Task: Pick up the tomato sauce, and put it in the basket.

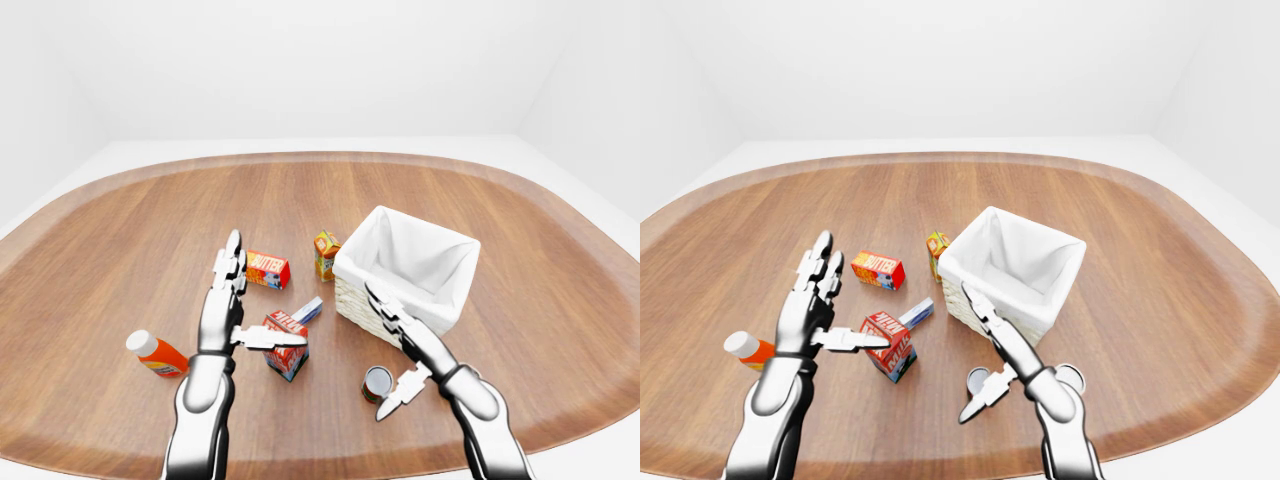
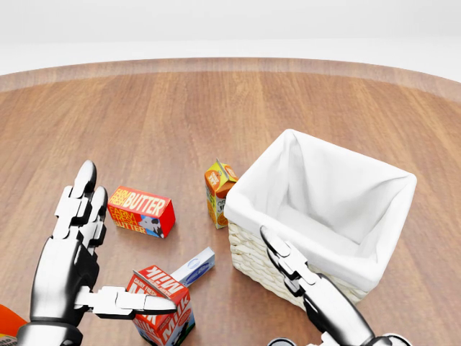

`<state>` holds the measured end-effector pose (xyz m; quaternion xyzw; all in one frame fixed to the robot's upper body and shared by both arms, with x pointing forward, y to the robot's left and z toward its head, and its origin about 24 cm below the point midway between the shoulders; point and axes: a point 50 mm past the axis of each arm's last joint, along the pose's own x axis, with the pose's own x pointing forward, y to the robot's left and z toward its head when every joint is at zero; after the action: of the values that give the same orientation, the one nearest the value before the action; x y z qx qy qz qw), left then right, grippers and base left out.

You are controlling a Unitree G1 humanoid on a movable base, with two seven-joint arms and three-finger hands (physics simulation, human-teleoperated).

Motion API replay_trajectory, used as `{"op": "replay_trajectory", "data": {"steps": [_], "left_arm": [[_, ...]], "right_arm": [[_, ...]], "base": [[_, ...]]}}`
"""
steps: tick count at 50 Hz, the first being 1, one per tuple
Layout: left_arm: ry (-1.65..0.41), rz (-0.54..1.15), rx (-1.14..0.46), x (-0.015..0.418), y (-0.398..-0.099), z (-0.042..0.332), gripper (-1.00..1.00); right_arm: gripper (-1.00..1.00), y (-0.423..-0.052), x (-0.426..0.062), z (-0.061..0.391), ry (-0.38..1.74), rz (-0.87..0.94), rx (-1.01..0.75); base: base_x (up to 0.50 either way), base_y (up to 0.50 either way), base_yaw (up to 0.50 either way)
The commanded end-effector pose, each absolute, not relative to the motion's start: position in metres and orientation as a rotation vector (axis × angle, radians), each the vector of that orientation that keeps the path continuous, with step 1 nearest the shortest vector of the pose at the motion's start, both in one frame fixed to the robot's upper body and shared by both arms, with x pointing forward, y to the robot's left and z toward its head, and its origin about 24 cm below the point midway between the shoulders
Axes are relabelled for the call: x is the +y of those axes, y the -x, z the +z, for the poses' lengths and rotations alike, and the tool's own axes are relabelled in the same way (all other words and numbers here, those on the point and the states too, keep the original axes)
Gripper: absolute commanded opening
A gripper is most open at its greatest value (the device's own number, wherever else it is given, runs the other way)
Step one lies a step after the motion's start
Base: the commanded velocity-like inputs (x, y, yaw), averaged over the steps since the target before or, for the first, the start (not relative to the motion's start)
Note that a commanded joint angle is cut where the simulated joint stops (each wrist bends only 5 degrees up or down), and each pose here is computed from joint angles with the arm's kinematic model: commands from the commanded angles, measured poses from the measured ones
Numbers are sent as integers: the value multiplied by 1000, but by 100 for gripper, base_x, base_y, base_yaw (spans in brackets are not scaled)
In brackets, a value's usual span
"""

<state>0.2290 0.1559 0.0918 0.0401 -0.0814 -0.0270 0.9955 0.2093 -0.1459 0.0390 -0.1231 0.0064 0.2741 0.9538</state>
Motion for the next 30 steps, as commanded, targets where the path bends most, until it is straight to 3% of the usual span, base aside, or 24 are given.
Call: {"op": "replay_trajectory", "data": {"steps": [1,30], "left_arm": [[-81,-53,-157,156,-230,90,100],[-83,-55,-154,156,-229,90,100]], "right_arm": [[100,-208,-146,27,257,573,68],[100,-214,-154,-1,256,575,202]], "base": [[0,0,0],[0,0,0]]}}
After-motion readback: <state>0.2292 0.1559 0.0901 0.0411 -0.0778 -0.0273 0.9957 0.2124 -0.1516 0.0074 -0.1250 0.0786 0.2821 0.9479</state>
